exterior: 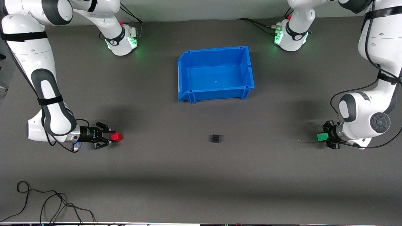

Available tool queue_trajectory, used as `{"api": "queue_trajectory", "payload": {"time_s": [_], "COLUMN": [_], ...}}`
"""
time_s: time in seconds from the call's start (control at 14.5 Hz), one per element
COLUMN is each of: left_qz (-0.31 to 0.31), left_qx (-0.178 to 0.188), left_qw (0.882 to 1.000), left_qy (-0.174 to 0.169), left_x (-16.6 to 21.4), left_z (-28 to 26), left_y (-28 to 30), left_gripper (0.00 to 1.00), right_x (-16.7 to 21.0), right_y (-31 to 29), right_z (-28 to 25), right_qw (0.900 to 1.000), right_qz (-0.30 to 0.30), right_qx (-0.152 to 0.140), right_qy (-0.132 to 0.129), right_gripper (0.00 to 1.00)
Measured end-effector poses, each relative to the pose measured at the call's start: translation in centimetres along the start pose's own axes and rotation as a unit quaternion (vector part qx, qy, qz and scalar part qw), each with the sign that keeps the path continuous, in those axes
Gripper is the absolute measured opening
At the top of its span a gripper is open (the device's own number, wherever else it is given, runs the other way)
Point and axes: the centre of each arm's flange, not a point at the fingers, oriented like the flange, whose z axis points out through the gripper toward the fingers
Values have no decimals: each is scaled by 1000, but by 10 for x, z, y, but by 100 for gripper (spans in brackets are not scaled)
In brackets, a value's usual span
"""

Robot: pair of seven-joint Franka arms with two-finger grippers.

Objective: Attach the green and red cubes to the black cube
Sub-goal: 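Close the right gripper on the red cube while the left gripper grasps green, then carry the red cube and green cube toward the black cube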

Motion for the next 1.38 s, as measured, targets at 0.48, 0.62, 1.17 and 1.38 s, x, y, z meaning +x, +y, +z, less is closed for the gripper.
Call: {"api": "queue_trajectory", "payload": {"time_s": [0.48, 0.62, 1.17, 1.38], "left_qz": [7, 13, 52, 74], "left_qx": [-2, -4, -16, -21], "left_qw": [1000, 1000, 999, 997], "left_qy": [0, 0, 4, 4], "left_x": [-8, -16, -155, -215], "left_z": [-2, -8, -61, -65], "left_y": [1, 2, 10, 1], "left_gripper": [39, 39, 39, 39], "right_x": [-11, -23, -169, -231], "right_y": [-22, -36, -108, -127], "right_z": [-19, -29, 16, 61], "right_qw": [1000, 1000, 998, 996], "right_qz": [-13, -10, 63, 80], "right_qx": [19, 26, 26, 44], "right_qy": [3, 0, -5, -19], "right_gripper": [40, 40, 40, 40]}}
